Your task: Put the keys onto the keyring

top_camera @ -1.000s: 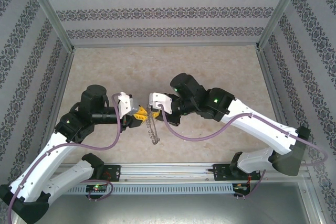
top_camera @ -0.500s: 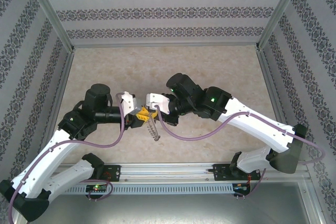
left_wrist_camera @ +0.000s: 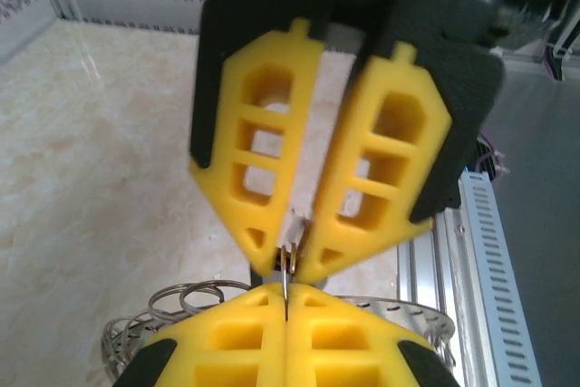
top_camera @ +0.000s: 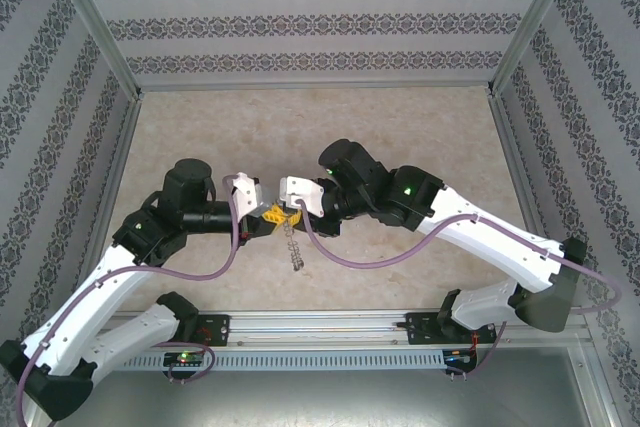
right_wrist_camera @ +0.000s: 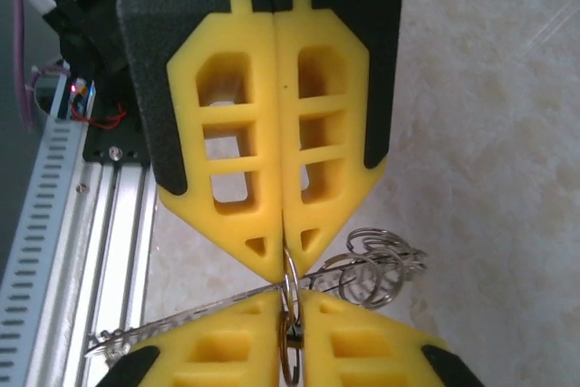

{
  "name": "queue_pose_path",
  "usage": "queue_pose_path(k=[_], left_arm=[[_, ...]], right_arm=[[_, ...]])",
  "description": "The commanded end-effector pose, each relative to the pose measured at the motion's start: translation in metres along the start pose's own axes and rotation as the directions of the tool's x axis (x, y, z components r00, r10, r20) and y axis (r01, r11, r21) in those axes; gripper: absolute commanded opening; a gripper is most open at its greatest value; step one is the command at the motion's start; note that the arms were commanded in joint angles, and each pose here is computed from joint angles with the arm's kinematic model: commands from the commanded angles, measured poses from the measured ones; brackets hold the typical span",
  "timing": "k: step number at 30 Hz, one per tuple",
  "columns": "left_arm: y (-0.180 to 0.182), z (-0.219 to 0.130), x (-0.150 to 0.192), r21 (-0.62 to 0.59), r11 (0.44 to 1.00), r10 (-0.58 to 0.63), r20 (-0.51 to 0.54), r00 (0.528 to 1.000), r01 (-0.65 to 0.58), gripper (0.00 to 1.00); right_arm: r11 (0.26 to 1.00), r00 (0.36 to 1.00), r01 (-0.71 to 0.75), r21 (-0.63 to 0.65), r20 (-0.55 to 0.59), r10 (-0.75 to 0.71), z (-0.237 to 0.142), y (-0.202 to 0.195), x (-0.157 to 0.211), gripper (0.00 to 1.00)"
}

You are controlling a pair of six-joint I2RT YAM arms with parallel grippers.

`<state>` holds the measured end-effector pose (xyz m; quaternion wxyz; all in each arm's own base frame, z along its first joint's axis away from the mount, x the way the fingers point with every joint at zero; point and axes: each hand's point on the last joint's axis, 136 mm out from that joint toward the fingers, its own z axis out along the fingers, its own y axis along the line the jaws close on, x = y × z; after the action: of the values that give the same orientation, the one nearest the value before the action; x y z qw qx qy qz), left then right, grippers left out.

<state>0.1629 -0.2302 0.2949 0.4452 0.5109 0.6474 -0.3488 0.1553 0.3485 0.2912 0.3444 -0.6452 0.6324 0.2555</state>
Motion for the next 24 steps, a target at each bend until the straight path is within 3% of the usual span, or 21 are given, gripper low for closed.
queue_pose_path(k=[1, 9, 15, 18, 21, 24], left_arm=[[-0.007, -0.010, -0.035, -0.006, 0.999, 0.053, 0.168, 0.984, -0.053, 0.00], [-0.015, -0.014, -0.055, 0.036, 0.998, 0.039, 0.316, 0.948, -0.053, 0.00], [-0.017, -0.013, -0.053, 0.050, 0.997, 0.032, 0.321, 0.946, -0.051, 0.00], [-0.014, -0.010, -0.044, 0.034, 0.999, 0.030, 0.269, 0.963, -0.041, 0.00], [-0.005, -0.006, -0.027, -0.013, 0.999, 0.042, 0.159, 0.986, -0.041, 0.13], [0.001, -0.004, -0.013, -0.035, 0.998, 0.045, 0.048, 0.998, -0.043, 0.15]], right_arm=[[1.000, 0.998, 0.000, 0.009, 0.066, -0.001, -0.006, 0.005, -0.010, 0.23], [1.000, 0.987, -0.024, 0.013, 0.162, 0.022, -0.015, 0.005, -0.021, 0.20], [0.999, 0.977, -0.033, 0.022, 0.209, 0.028, -0.022, 0.002, -0.027, 0.01], [0.998, 0.985, -0.028, 0.055, 0.173, 0.018, -0.020, -0.004, -0.023, 0.00], [0.995, 0.997, 0.002, 0.103, 0.076, -0.010, -0.016, -0.014, -0.013, 0.00], [0.992, 0.999, 0.043, 0.117, -0.027, -0.041, -0.009, -0.017, -0.004, 0.00]])
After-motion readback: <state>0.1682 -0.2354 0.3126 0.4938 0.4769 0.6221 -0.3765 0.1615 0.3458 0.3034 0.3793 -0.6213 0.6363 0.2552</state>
